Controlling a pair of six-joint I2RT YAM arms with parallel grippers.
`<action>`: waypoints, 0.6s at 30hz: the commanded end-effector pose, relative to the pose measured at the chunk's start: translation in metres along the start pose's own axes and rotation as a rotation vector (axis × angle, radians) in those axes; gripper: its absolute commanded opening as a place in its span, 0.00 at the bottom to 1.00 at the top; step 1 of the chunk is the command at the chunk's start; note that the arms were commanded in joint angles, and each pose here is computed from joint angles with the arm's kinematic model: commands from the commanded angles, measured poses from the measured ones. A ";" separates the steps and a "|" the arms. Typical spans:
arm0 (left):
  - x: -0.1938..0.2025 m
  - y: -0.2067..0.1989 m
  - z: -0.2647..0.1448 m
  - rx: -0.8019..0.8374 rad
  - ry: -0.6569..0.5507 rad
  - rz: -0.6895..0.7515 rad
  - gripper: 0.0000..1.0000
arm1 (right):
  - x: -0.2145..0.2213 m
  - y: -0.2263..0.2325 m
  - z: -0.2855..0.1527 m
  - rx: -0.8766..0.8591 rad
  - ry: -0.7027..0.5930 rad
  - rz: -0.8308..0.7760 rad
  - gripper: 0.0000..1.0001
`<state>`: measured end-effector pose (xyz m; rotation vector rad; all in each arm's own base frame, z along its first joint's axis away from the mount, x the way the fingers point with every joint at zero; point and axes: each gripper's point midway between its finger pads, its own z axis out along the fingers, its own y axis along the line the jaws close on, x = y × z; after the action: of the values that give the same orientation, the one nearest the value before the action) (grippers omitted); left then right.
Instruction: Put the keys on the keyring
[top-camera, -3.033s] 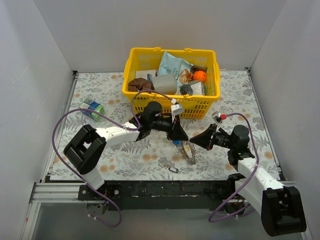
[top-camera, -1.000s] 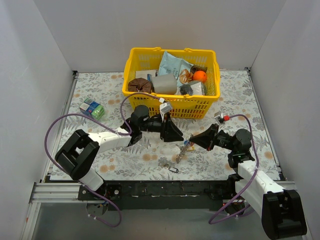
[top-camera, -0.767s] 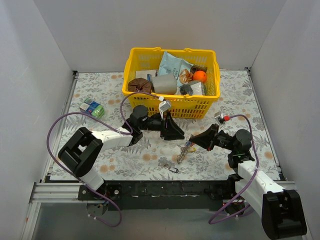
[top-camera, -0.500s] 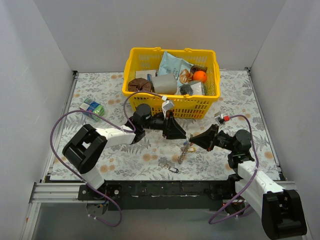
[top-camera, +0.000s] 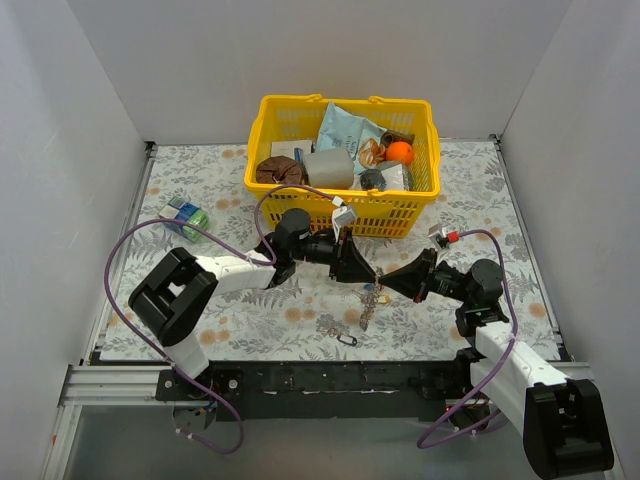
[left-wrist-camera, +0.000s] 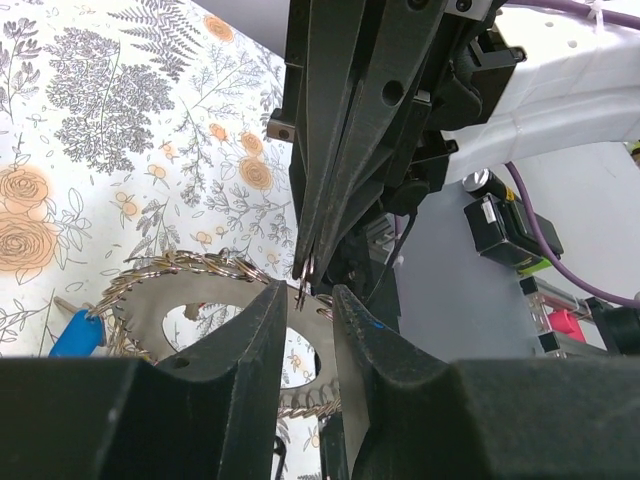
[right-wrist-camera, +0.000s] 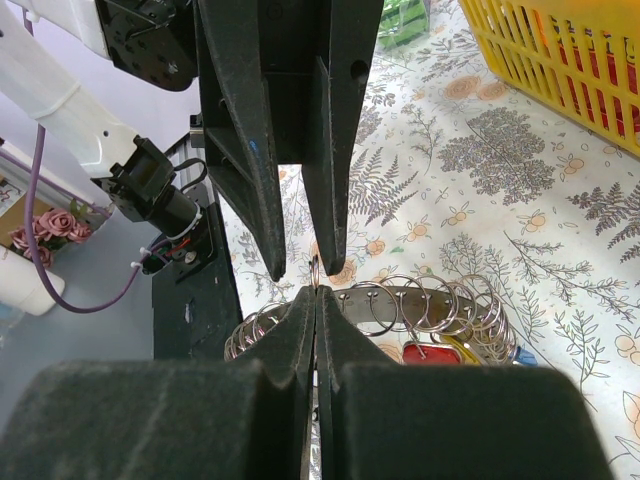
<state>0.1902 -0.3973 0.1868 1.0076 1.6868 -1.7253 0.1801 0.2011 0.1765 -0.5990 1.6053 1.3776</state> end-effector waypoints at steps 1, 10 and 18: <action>-0.004 0.000 0.002 0.006 0.008 0.029 0.24 | -0.015 0.005 0.002 -0.015 -0.038 -0.081 0.01; -0.003 0.001 0.003 0.007 0.016 0.027 0.15 | -0.015 0.004 0.002 -0.012 -0.036 -0.081 0.01; -0.002 0.000 0.007 0.012 0.018 0.024 0.10 | -0.014 0.004 0.002 -0.011 -0.034 -0.078 0.01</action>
<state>0.1903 -0.3975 0.1783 1.0160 1.7159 -1.7159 0.1801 0.2009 0.1757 -0.5993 1.6076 1.3762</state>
